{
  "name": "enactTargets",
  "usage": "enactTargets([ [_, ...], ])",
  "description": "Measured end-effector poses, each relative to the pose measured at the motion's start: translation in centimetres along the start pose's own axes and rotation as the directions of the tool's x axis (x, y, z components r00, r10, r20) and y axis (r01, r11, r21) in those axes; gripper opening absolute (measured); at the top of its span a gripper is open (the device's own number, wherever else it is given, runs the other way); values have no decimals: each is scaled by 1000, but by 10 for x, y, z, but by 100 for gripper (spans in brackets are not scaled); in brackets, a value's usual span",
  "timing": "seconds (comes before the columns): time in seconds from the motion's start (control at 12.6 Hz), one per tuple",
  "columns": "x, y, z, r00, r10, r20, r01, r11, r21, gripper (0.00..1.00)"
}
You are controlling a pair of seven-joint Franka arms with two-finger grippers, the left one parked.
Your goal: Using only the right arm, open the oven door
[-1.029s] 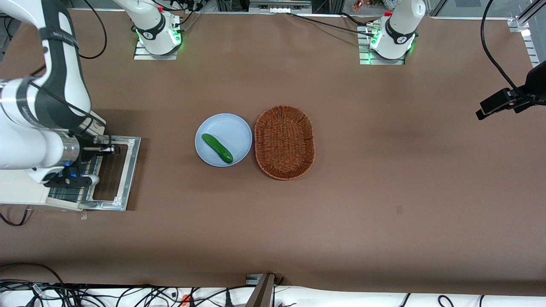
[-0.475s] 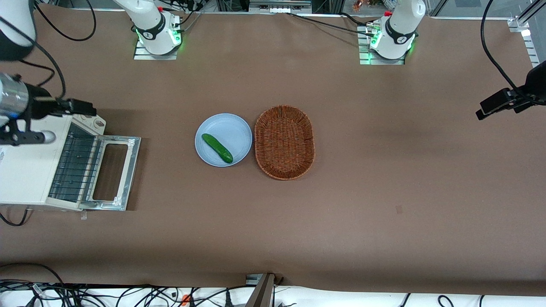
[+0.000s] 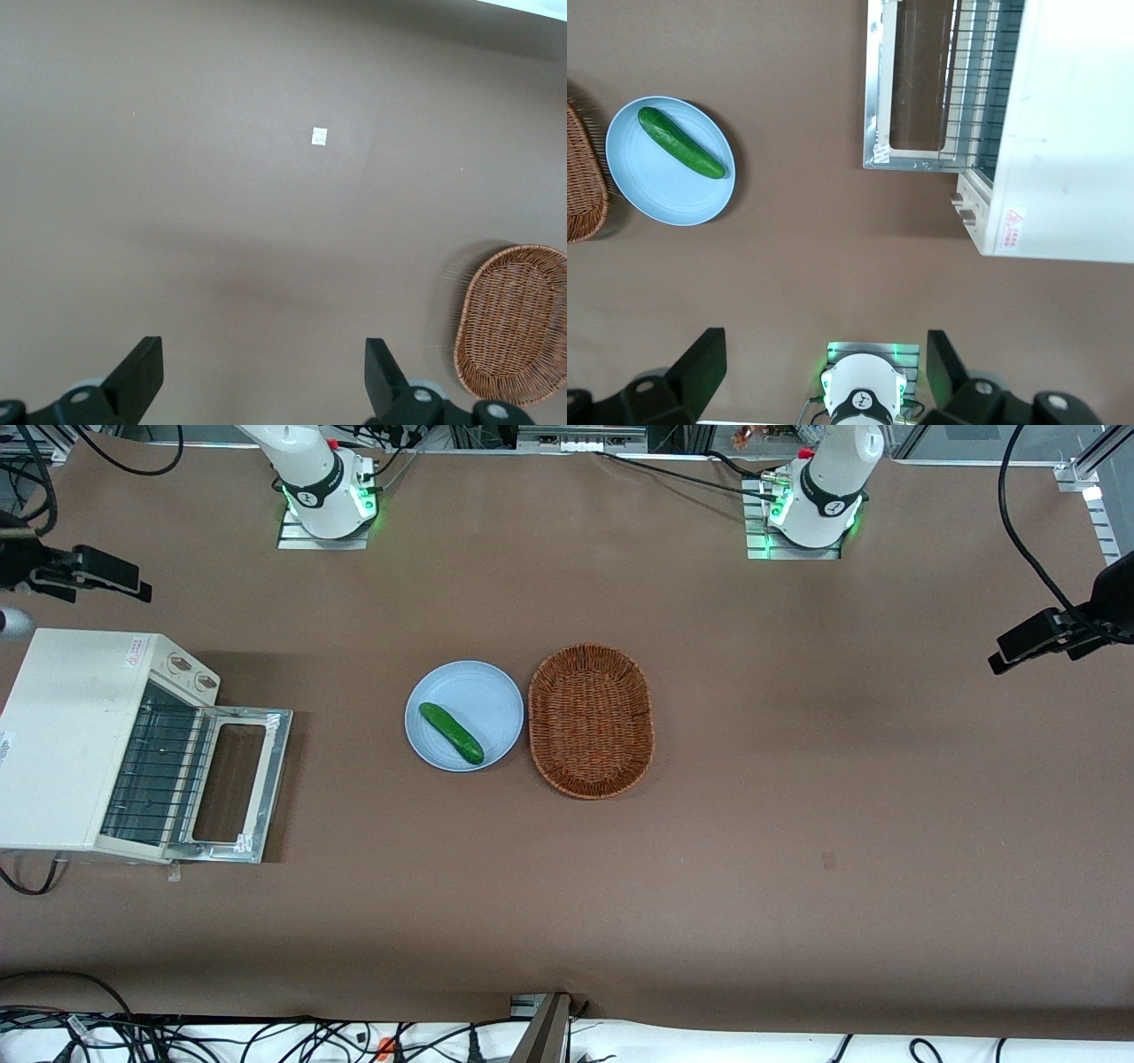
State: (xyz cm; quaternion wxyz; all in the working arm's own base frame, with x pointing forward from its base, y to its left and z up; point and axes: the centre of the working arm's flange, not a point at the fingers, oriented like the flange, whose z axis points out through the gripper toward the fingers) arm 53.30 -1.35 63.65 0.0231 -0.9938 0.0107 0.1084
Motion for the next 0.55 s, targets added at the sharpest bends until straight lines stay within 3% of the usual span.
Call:
enactTargets([
  [0.55, 3, 3, 0, 999, 6, -42, -6, 1000, -21, 100],
])
